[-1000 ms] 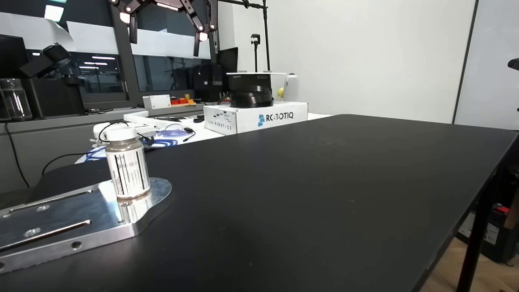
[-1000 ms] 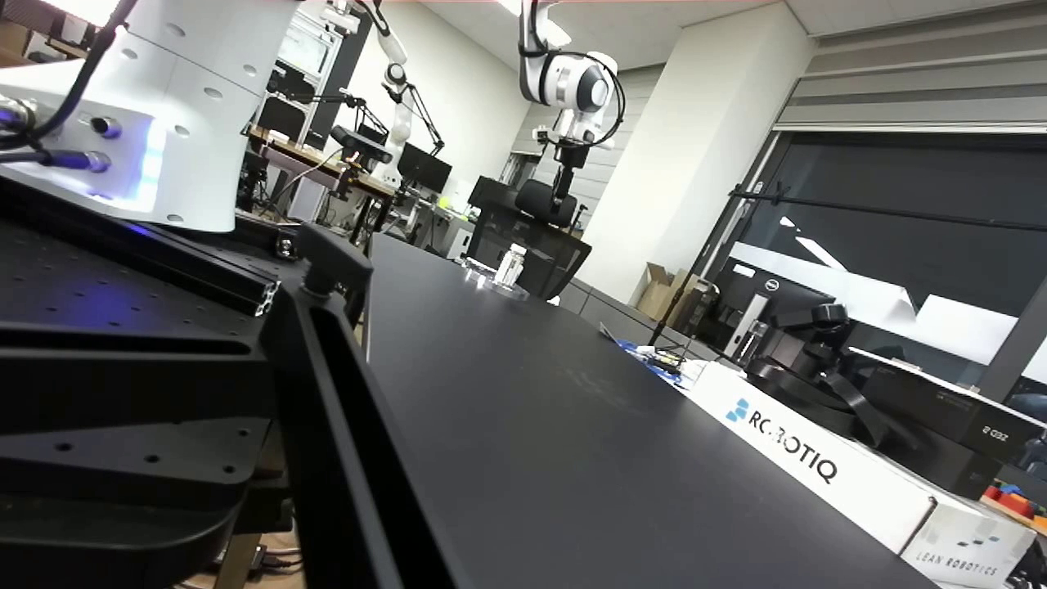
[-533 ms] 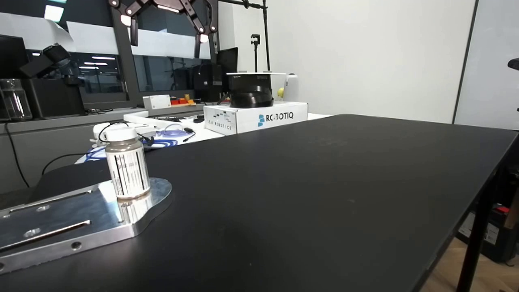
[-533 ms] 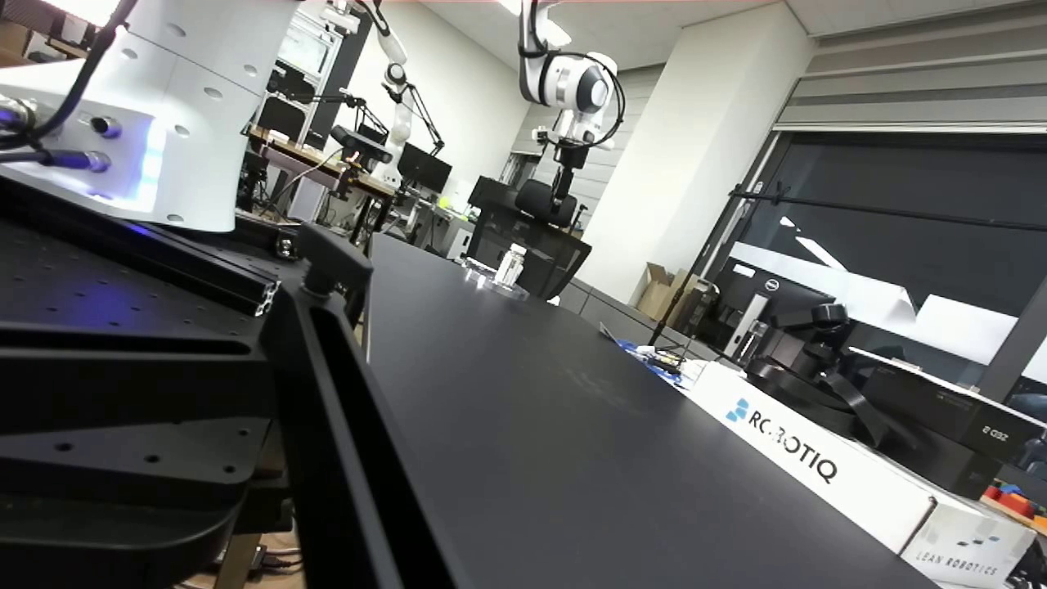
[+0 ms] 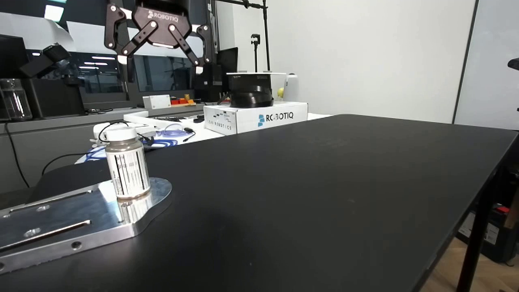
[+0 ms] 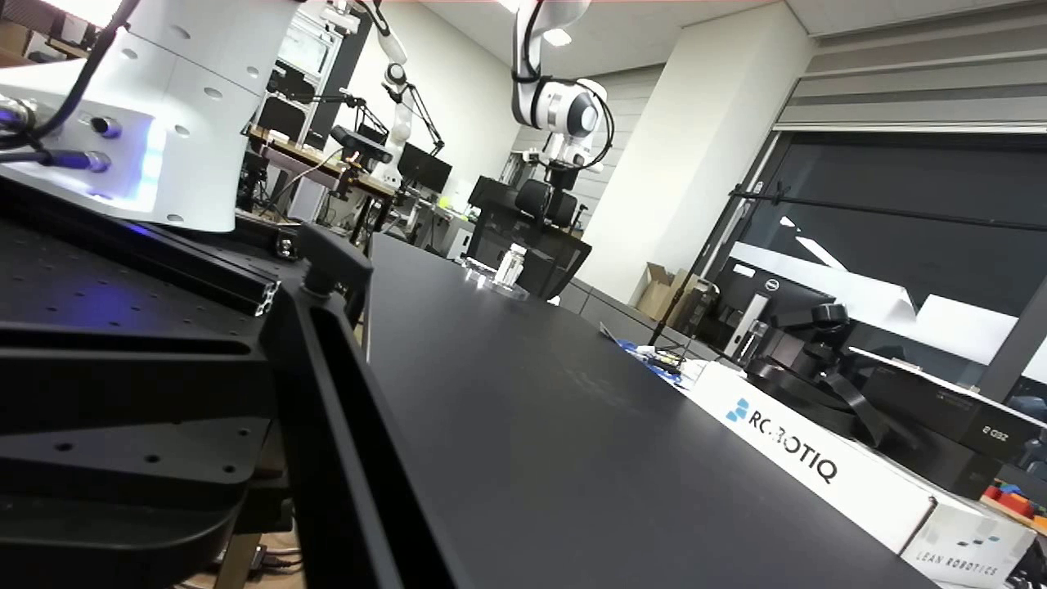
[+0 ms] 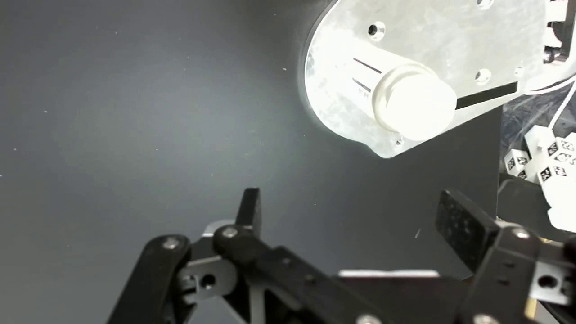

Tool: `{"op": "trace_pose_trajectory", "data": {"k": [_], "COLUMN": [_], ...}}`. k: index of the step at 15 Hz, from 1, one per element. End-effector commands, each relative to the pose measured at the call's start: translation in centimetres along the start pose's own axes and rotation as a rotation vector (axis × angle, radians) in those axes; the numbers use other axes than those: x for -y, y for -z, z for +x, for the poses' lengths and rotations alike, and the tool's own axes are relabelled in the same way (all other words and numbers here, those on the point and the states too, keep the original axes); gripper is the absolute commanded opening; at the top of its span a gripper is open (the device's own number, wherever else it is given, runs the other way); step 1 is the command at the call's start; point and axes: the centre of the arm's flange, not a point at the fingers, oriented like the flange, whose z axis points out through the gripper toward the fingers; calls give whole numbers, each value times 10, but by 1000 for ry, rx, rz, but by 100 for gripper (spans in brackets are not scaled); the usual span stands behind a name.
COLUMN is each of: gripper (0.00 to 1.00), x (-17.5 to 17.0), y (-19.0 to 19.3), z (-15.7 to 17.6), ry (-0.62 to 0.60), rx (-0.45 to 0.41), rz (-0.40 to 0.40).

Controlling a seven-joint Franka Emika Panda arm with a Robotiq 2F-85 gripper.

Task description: Pick up the bottle from the metal board and put it on the table.

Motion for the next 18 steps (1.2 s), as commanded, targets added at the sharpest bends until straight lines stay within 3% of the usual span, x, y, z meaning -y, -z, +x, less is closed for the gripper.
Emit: {"op": "trace_pose_trajectory", "data": {"k": [1,14,18], "gripper": [100,100,100], "x": [26,82,88], "y": [-16,-56,-58], "z": [12,-7,-10], "ry": [7,47,54], "rx": [-10,-3,6], "rz": [13,-4,-49]}}
